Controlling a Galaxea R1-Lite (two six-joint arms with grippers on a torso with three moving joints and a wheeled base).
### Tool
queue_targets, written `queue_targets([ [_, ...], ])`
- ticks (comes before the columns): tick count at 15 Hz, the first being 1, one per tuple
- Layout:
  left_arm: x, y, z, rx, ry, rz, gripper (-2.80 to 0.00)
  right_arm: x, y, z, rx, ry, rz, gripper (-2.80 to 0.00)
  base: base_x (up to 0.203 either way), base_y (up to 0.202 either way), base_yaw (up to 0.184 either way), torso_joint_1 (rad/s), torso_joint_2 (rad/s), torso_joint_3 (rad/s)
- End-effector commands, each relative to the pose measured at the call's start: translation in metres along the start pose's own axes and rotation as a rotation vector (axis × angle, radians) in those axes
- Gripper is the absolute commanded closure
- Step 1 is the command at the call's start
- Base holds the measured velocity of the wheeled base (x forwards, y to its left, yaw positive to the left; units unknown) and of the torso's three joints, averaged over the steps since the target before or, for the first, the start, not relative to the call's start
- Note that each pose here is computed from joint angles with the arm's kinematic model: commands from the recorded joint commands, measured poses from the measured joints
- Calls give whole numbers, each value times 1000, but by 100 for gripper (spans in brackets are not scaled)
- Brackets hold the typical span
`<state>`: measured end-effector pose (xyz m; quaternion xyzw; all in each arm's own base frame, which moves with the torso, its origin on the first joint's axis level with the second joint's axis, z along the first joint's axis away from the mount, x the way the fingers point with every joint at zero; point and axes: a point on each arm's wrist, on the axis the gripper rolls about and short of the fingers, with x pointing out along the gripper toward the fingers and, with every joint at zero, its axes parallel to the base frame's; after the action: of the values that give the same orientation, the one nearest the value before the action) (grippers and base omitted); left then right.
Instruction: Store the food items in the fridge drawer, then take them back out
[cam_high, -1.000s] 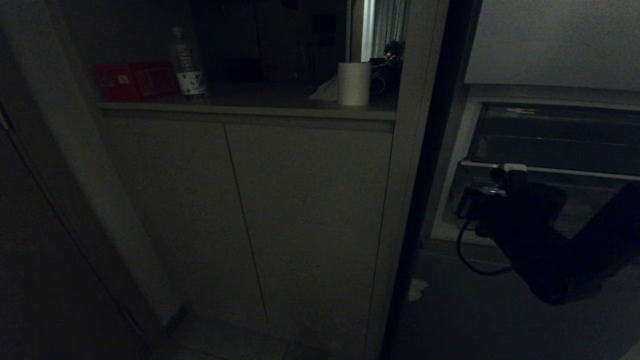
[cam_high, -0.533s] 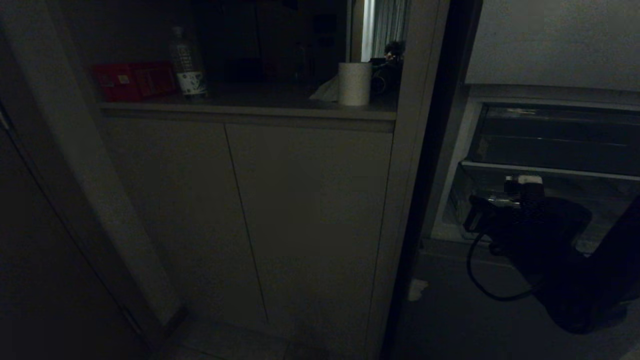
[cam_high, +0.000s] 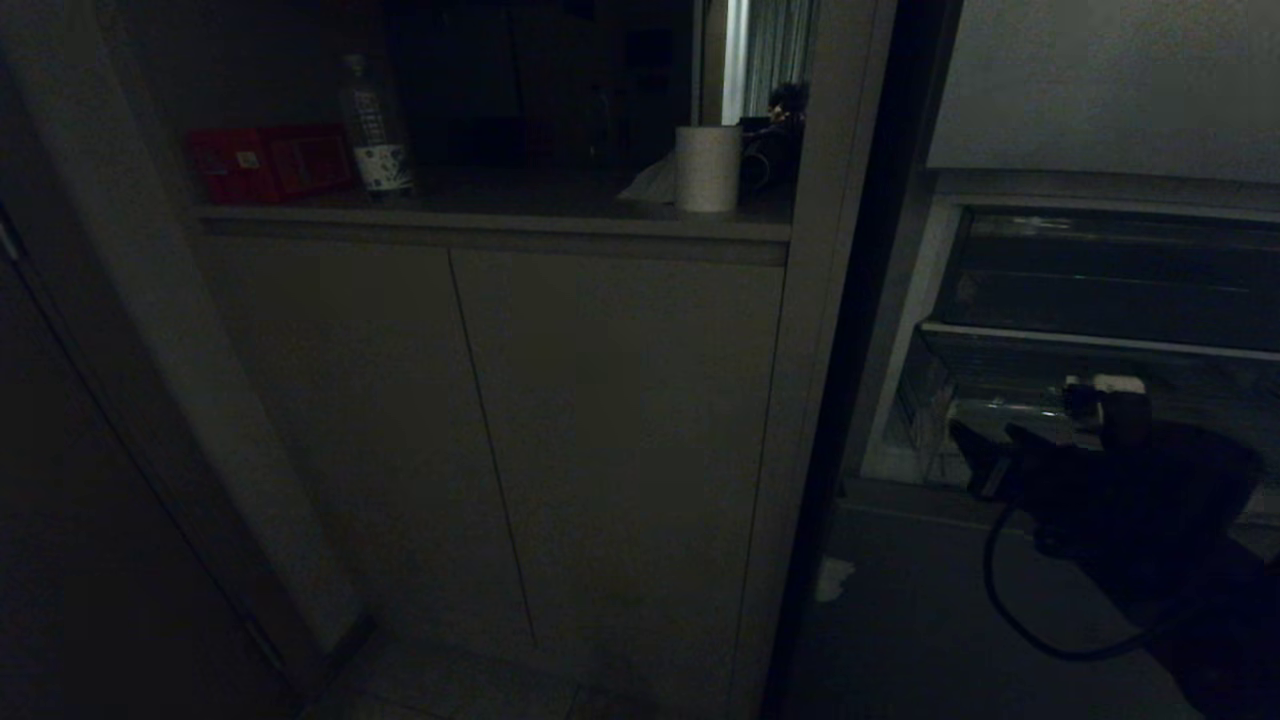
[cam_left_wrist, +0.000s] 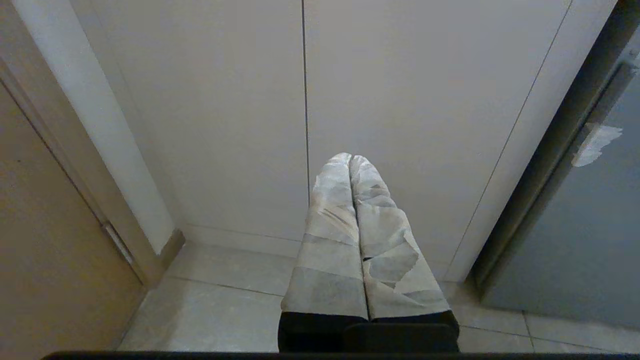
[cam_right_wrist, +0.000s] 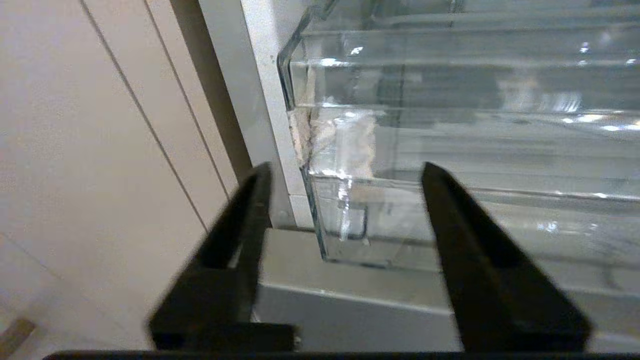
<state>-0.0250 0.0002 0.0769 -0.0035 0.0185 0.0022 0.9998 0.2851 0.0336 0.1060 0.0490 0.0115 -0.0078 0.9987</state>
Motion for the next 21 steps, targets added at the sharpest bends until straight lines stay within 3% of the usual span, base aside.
queue_targets([
  [1, 0, 0, 0, 0, 1, 0, 0, -21, -1, 23, 11, -75, 4, -280, 0, 0, 0, 0, 0, 0],
  [3, 0, 0, 0, 0, 0, 0, 0, -28, -6, 44, 13, -115, -21, -280, 0, 0, 0, 0, 0, 0],
  [4, 0, 0, 0, 0, 0, 0, 0, -28, -11, 59, 11, -114, -44, 0, 0, 0, 0, 0, 0, 0],
  [6, 0, 0, 0, 0, 1, 0, 0, -21, -20, 84, 5, -81, -94, 0, 0, 0, 0, 0, 0, 0],
  [10, 0, 0, 0, 0, 0, 0, 0, 7, -30, 110, -6, 72, -155, 0, 0, 0, 0, 0, 0, 0],
  [16, 0, 0, 0, 0, 0, 0, 0, 56, -32, 108, -16, 238, -182, 0, 0, 0, 0, 0, 0, 0],
  [21, 0, 0, 0, 0, 0, 0, 0, 76, -34, 100, -33, 290, -212, 0, 0, 0, 0, 0, 0, 0],
])
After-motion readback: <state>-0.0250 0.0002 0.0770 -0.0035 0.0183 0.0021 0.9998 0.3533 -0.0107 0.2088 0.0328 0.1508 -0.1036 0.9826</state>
